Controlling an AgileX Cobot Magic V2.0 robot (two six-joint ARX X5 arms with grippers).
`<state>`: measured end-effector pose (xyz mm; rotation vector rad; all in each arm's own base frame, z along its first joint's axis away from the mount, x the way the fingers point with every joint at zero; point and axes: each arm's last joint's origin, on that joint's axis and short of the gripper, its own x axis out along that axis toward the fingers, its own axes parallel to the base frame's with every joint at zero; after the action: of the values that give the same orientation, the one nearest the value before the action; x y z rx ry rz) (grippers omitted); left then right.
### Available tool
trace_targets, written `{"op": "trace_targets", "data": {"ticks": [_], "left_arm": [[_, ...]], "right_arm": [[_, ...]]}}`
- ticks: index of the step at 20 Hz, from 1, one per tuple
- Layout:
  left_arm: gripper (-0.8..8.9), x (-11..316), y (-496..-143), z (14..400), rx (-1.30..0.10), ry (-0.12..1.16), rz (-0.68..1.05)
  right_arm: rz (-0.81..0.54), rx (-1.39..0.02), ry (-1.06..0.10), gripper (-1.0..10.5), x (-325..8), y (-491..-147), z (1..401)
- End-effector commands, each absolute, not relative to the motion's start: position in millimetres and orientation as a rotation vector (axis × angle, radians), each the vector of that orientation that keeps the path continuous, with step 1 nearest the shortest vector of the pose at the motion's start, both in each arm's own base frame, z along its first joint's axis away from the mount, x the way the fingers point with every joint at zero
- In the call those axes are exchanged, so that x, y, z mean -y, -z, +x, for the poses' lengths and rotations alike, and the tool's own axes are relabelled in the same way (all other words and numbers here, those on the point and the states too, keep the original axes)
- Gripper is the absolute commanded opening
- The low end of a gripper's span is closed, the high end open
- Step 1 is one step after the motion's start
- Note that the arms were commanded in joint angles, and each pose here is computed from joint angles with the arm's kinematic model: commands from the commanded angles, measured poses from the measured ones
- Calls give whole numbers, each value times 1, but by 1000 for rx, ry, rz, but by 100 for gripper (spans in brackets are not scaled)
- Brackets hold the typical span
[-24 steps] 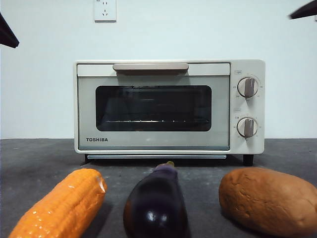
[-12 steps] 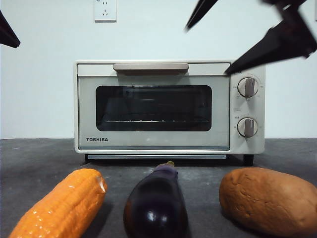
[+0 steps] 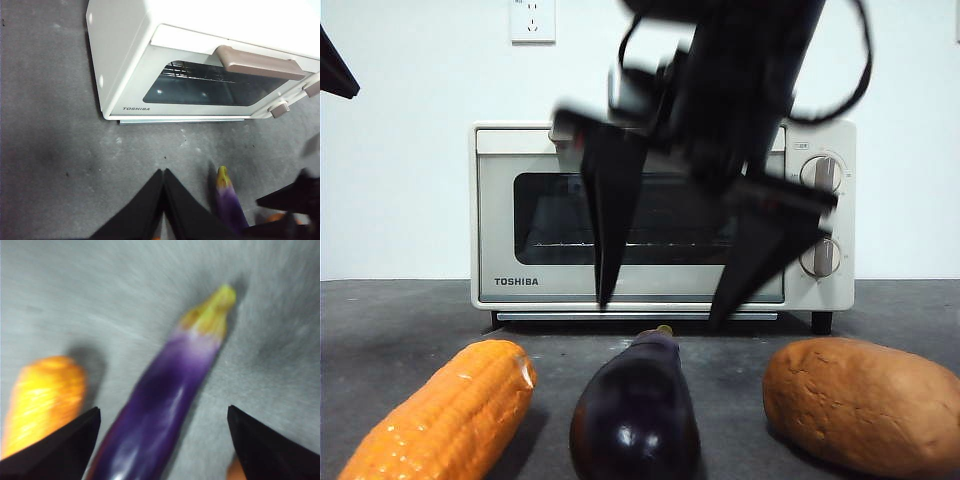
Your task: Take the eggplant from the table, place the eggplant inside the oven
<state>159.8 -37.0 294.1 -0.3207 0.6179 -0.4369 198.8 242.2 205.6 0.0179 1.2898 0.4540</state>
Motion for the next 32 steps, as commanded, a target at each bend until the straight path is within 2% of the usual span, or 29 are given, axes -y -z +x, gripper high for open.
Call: {"op": "trace_targets", "data": {"ticks": [1, 4, 10, 13, 15, 18, 20, 23, 27, 32], "left_arm": [[6, 38, -301, 161, -592, 450, -298], [6, 38, -301, 161, -590, 453, -290], [6, 38, -301, 161, -590, 453, -288], [6, 38, -301, 161, -590, 453, -288], [6, 38, -301, 161, -591, 456, -288], [6, 46, -305, 165, -599, 495, -276], [6, 57, -312, 174, -614, 541, -260], [6, 81, -325, 196, -642, 625, -211], [6, 113, -336, 232, -678, 695, -161], [6, 156, -345, 277, -699, 736, -81]], "right_arm": [[24, -1303, -443, 404, -255, -194, 202], [14, -1333, -431, 373, -260, -178, 206], [47, -1331, -420, 167, -264, -179, 203], [51, -1329, -424, 150, -264, -182, 203], [21, -1317, -450, 150, -260, -201, 200], [-72, -1250, -588, 150, -247, -250, 189], [-160, -1178, -690, 150, -230, -285, 174], [-229, -1061, -783, 150, -195, -327, 147], [-297, -999, -822, 150, -154, -353, 116], [-324, -960, -758, 150, -110, -369, 85]]}}
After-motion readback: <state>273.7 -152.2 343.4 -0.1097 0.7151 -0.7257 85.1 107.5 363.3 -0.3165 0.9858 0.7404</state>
